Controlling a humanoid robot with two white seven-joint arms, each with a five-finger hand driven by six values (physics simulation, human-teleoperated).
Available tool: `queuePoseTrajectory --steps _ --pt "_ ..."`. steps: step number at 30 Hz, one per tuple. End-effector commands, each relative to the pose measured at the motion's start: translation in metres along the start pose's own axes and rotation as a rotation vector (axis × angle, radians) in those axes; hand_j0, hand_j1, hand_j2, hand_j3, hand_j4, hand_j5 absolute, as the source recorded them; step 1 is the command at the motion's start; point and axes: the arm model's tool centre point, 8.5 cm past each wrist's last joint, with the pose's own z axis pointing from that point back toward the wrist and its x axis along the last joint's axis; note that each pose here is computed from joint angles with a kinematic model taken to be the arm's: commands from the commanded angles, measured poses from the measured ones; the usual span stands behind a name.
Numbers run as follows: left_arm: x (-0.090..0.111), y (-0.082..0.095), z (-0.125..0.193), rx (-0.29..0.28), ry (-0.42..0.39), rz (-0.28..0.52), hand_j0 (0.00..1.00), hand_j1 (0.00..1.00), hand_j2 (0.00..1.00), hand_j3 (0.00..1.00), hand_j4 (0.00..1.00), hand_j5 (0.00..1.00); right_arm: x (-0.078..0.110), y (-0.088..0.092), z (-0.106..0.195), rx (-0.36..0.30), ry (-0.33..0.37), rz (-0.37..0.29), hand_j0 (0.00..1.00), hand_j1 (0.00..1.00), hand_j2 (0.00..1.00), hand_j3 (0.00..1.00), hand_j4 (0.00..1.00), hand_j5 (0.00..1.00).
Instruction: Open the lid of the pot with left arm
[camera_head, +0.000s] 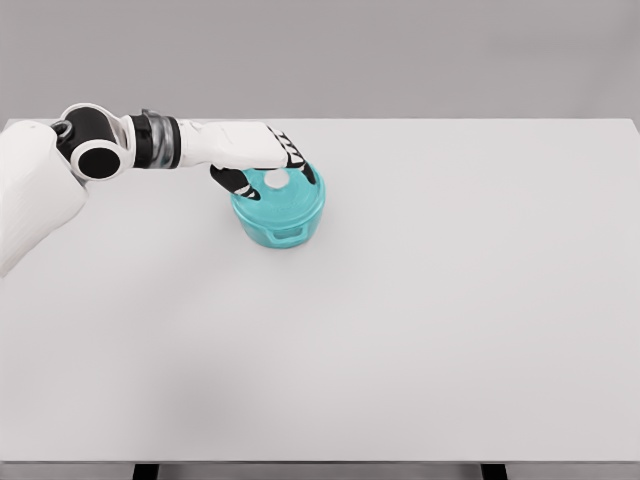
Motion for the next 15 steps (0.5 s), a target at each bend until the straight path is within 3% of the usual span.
queuePoseTrajectory --steps 1,15 --pt "-0.0001 -0.0008 -0.0002 -0.002 0.000 0.005 0.76 0.76 0.76 0.76 0.76 0.76 -0.0001 -0.0001 0.0000 0.000 0.000 0.000 1.00 1.00 1.00 1.00 1.00 1.00" --pt "0.0005 -0.0044 -0.0020 -0.011 -0.002 0.009 0.70 0.70 0.70 0.70 0.70 0.70 -0.0001 -0.0001 0.0000 0.000 0.000 0.000 1.00 1.00 1.00 1.00 1.00 1.00"
